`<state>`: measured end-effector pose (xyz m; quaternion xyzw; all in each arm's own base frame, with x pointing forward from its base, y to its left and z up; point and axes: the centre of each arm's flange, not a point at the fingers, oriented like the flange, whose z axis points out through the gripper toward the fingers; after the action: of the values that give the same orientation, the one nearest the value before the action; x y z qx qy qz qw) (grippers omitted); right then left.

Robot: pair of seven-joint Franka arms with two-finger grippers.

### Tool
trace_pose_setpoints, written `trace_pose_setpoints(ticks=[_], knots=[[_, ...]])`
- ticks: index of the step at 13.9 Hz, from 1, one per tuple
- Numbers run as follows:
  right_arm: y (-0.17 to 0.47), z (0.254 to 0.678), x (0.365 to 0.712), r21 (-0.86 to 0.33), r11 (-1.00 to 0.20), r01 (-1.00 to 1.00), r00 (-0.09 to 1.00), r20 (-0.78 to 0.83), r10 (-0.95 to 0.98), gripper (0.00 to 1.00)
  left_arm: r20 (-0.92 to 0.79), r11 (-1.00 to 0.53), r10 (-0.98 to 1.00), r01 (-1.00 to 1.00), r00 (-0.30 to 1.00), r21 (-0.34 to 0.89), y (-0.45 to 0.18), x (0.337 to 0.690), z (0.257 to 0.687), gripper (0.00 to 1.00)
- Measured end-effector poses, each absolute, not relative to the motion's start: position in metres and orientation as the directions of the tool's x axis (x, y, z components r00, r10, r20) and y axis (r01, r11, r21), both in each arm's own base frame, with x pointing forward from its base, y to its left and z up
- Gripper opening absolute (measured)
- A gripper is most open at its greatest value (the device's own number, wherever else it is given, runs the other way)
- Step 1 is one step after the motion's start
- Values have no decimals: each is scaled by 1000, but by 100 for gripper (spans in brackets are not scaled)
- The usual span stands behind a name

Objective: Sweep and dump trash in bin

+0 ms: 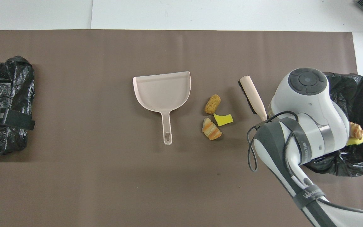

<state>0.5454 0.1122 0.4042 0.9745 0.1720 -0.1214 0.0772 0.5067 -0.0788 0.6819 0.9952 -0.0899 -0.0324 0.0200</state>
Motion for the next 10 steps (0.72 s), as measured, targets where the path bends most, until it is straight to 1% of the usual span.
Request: trace_pose_setpoints(ticks=[10], knots=[[108, 403, 546, 108, -931, 348, 913, -265, 310, 26, -61, -983, -180, -178, 982, 46, -79, 507, 682, 100]])
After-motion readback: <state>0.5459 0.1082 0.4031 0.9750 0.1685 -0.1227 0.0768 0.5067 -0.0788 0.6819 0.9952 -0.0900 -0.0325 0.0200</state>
